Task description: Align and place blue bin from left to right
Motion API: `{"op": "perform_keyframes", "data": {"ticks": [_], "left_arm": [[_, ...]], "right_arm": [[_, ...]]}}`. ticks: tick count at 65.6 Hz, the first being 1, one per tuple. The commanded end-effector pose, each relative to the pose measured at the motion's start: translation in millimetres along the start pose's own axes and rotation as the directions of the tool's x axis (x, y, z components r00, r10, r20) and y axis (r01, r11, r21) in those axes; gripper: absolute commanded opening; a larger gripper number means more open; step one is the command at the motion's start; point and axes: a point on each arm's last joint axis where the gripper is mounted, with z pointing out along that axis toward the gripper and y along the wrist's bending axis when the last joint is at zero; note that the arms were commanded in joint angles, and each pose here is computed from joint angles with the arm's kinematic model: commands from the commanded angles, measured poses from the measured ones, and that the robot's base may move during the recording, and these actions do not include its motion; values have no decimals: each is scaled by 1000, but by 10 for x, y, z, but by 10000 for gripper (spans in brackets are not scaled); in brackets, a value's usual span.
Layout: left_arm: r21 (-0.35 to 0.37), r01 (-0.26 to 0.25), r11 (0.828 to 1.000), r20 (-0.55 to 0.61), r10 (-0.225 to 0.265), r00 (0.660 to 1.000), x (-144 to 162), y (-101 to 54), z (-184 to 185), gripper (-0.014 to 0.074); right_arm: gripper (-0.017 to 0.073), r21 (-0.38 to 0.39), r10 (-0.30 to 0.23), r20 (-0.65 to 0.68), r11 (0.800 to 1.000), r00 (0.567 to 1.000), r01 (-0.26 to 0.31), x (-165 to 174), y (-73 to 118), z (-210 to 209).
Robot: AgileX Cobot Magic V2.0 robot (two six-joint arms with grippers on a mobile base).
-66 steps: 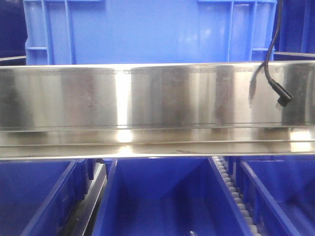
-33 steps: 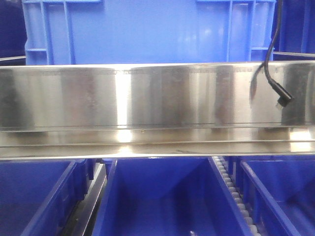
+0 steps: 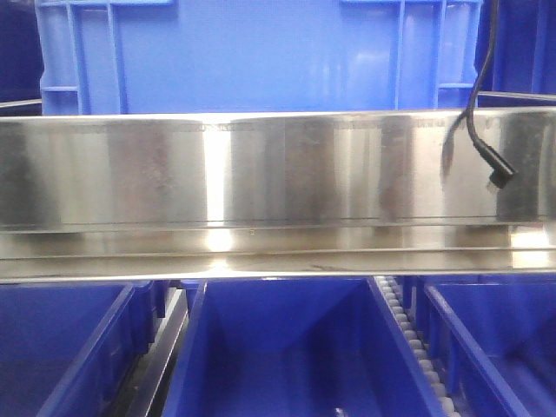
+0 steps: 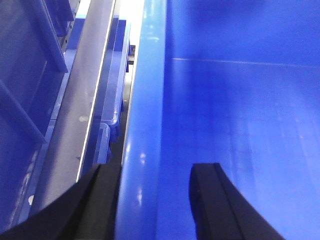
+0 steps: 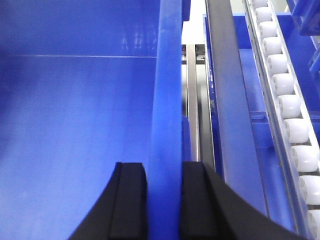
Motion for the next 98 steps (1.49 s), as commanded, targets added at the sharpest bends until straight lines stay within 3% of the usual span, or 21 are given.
{"op": "perform_keyframes", "data": {"ticks": [1, 36, 51, 83, 98], "left_arm": [[-7, -19, 1000, 22, 20, 1000, -35, 15, -47, -111], [15, 10, 1000, 105, -12, 994, -234, 64, -356, -111], [-11, 12, 1000, 68, -12, 998, -215, 94, -388, -111], [-10, 11, 1000, 53, -11, 999, -195, 73, -329, -111], [-35, 4, 999, -7, -5, 1000, -125, 61, -218, -111]], "right_arm": [[-166, 15, -18, 7, 1000, 1000, 18, -12, -17, -22], [-166, 12, -18, 16, 1000, 1000, 17, -28, -14, -36], [-166, 0, 1, 69, 1000, 998, -1, -154, -2, -193], [-166, 16, -2, 8, 1000, 1000, 2, -91, 1, -33], [-166, 16, -2, 8, 1000, 1000, 2, -91, 1, -33]]}}
